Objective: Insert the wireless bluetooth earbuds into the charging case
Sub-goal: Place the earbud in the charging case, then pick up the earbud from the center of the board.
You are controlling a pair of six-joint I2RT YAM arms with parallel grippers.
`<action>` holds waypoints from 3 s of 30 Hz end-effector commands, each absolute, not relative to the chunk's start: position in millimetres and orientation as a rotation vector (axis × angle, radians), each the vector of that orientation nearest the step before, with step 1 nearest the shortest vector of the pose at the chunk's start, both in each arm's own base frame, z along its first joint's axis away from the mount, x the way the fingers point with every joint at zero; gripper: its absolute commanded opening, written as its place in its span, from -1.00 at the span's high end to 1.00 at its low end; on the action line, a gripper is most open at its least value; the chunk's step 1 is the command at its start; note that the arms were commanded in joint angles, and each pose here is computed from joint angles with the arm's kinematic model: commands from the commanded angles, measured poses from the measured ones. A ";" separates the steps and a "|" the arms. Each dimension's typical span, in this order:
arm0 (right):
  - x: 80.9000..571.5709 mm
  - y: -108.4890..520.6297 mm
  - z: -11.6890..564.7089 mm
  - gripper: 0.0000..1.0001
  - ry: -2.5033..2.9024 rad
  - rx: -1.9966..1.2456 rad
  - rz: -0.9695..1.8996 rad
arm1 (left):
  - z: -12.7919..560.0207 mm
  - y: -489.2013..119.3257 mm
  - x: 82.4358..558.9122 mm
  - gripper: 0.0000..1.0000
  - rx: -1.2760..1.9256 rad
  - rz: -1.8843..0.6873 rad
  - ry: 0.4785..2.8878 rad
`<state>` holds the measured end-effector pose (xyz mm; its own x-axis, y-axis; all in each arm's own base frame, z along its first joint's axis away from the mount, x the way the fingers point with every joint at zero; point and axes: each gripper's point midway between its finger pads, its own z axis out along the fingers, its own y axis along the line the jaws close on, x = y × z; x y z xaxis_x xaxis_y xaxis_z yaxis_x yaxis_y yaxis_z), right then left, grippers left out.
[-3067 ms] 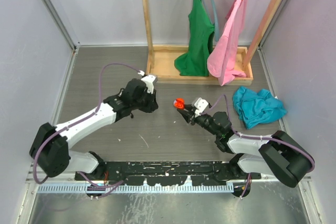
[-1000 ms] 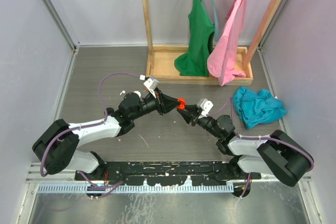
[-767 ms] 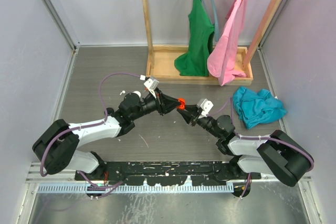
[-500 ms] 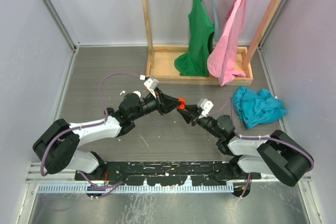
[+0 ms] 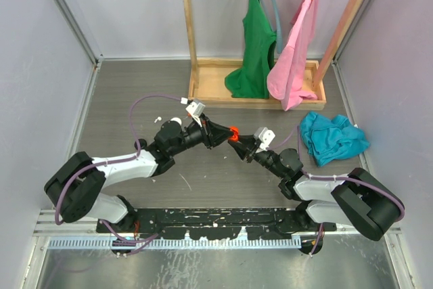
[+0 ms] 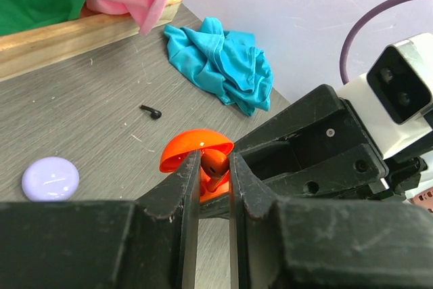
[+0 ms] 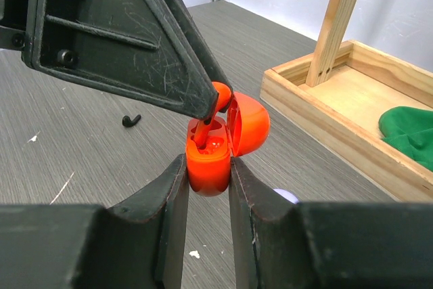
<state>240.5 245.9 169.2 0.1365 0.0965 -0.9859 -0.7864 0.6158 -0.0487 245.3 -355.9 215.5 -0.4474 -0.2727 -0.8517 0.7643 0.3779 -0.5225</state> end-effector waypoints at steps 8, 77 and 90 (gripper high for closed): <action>236.4 244.5 199.7 0.98 1.172 -0.634 0.728 | 224.4 -350.3 247.9 0.55 0.432 -1.241 1.578; 248.5 243.2 182.0 0.97 1.241 -0.651 0.659 | 163.9 -240.8 361.2 0.07 0.258 -0.444 2.134; 250.5 244.4 176.6 0.98 1.256 -0.663 0.649 | 92.9 -209.8 421.8 0.07 0.217 -0.156 2.307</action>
<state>244.2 242.3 154.8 0.1224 0.0436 -0.9915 -0.7687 0.6361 -0.0669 399.8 -216.7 83.1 -0.6956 0.0954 -0.7121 0.2303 0.9685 -0.0951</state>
